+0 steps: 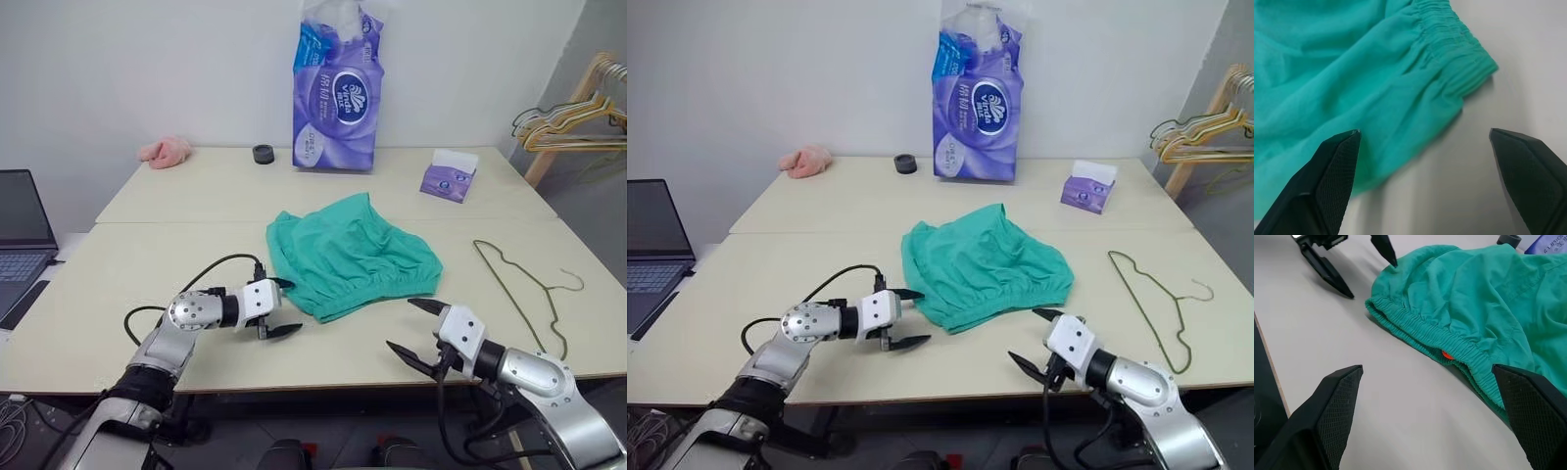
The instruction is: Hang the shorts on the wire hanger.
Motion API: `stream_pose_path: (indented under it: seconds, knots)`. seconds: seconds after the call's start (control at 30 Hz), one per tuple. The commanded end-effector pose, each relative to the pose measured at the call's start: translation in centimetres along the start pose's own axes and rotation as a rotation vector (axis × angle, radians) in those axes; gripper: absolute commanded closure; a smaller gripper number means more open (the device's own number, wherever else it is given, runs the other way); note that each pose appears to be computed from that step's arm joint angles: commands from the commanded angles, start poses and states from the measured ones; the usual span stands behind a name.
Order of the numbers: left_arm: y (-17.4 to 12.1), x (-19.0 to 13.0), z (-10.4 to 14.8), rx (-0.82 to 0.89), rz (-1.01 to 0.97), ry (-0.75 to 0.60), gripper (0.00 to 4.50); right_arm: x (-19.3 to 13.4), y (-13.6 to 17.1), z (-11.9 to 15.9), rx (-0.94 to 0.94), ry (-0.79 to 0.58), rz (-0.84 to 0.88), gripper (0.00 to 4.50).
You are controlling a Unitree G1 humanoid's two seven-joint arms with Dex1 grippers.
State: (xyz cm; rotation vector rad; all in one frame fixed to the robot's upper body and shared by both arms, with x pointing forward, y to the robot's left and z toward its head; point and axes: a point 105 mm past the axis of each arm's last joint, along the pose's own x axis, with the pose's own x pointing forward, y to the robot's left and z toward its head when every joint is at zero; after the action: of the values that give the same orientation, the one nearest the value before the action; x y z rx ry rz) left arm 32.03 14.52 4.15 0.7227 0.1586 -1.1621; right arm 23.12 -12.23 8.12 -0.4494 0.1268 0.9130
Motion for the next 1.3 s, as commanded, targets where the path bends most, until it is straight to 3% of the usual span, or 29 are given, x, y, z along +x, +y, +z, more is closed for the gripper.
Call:
stream_pose_path:
  seconds: [0.03,0.27,0.47,0.67,1.0,1.1,1.3]
  knots:
    - [-0.2,1.1,-0.5,0.059,-0.025,0.035,0.61,0.2,0.2,1.4,-0.052,-0.039,0.009,0.0]
    - [-1.8,1.9,-0.4,0.049,-0.14,0.015,2.7,0.2,0.6,1.2,-0.102,-0.02,0.04,0.0]
    - [-4.5,2.4,2.7,-0.123,-0.305,-0.105,4.49,0.0,0.9,1.3,-0.137,-0.011,0.068,0.0]
    - [-5.4,3.3,4.9,-0.213,-0.343,-0.165,4.49,-0.2,1.1,1.2,-0.14,0.0,0.069,0.0]
    - [-8.0,7.9,11.7,-0.291,-0.474,-0.298,4.49,-2.9,1.6,0.2,-0.126,0.097,0.079,0.0]
    - [-7.8,7.5,12.1,-0.33,-0.493,-0.315,3.88,-3.3,1.0,0.3,-0.164,0.118,0.057,0.0]
    - [-7.1,5.9,11.4,-0.297,-0.473,-0.299,2.17,-2.6,0.3,0.5,-0.234,0.13,0.028,0.0]
